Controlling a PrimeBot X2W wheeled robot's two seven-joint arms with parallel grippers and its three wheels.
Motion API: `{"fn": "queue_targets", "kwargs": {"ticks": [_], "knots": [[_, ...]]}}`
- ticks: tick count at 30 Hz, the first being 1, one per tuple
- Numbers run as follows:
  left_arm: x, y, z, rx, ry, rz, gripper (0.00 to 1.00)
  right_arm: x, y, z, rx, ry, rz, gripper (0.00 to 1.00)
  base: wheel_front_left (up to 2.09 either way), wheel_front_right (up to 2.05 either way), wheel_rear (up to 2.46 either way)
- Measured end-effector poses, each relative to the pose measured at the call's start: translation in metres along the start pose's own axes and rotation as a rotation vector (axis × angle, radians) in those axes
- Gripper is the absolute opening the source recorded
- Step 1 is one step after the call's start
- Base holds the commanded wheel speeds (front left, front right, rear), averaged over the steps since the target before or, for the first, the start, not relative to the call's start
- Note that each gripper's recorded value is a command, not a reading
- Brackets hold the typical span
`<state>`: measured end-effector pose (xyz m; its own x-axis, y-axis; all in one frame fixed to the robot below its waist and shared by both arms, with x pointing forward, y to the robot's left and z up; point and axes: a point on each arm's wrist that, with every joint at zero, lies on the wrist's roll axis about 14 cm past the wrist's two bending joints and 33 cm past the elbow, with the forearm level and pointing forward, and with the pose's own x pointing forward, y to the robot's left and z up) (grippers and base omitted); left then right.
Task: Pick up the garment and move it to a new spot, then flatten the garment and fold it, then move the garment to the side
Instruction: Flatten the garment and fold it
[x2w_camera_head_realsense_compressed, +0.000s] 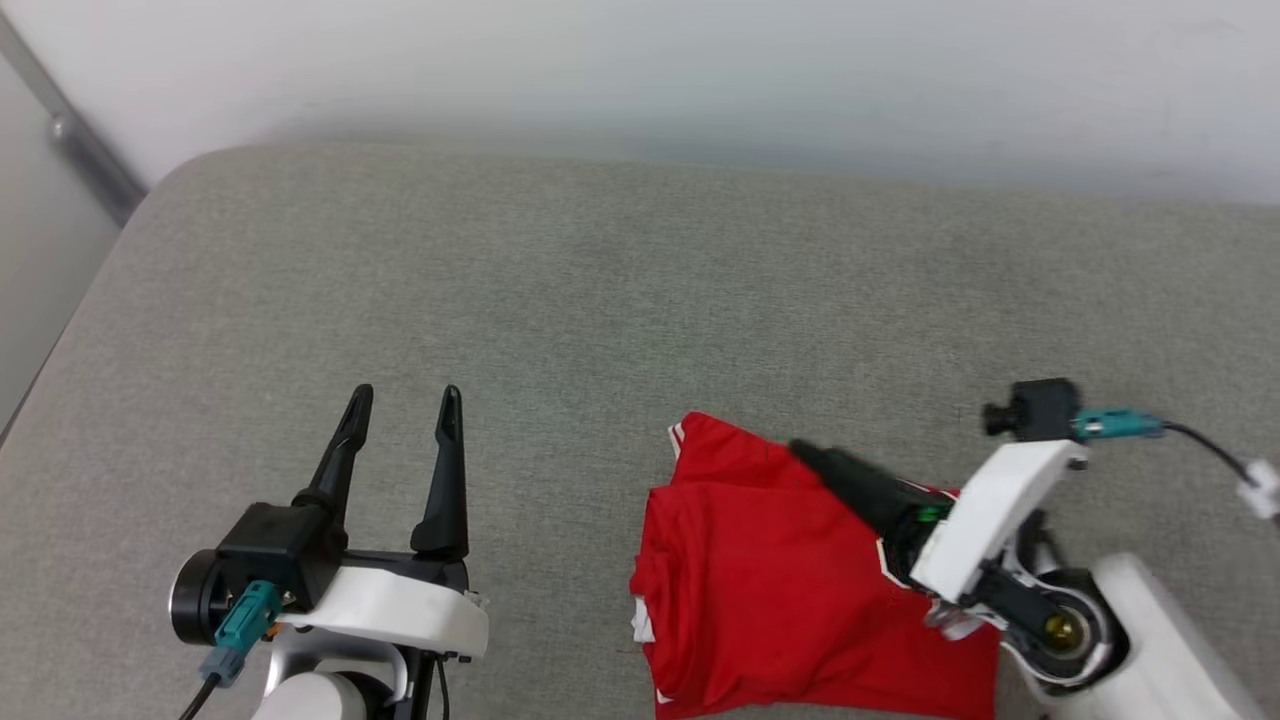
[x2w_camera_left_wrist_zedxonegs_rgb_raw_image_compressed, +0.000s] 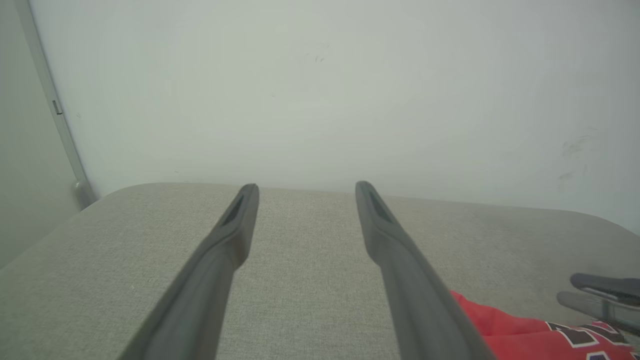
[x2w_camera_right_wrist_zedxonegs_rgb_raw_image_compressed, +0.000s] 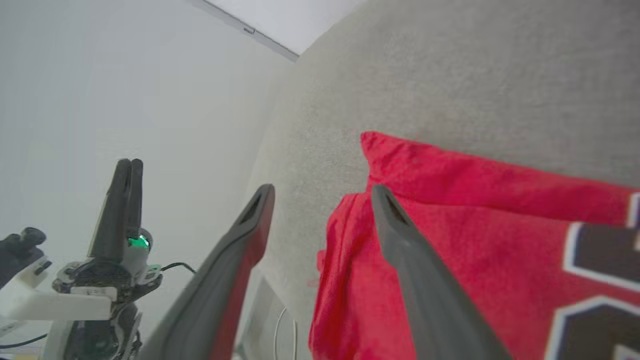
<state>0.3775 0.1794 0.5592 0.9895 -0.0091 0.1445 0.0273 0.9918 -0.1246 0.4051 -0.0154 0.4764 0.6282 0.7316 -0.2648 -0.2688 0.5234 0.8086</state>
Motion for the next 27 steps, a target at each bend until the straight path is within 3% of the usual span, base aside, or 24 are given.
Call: {"fn": "queue_targets", "kwargs": {"ticks": [4, 13, 19, 27], "knots": [[0.002, -0.002, -0.001, -0.004, -0.002, -0.002, 1.0, -0.029, -0.044, 0.032, -0.286, -0.108, -0.191, 1.0, 0.0, 0.0, 0.0], [0.003, -0.012, -0.001, -0.012, -0.004, -0.024, 1.0, -0.119, -0.1, 0.097, -0.559, -0.343, -0.513, 1.0, 0.0, 0.0, 0.0], [0.0, -0.015, -0.001, -0.013, -0.003, -0.025, 1.0, -0.159, -0.067, 0.122, -0.747, -0.556, -0.546, 1.0, 0.0, 0.0, 0.0], [-0.017, -0.014, -0.001, 0.0, 0.008, -0.024, 1.0, -0.186, -0.021, 0.104, -0.808, -0.698, -0.508, 1.0, 0.0, 0.0, 0.0]]}}
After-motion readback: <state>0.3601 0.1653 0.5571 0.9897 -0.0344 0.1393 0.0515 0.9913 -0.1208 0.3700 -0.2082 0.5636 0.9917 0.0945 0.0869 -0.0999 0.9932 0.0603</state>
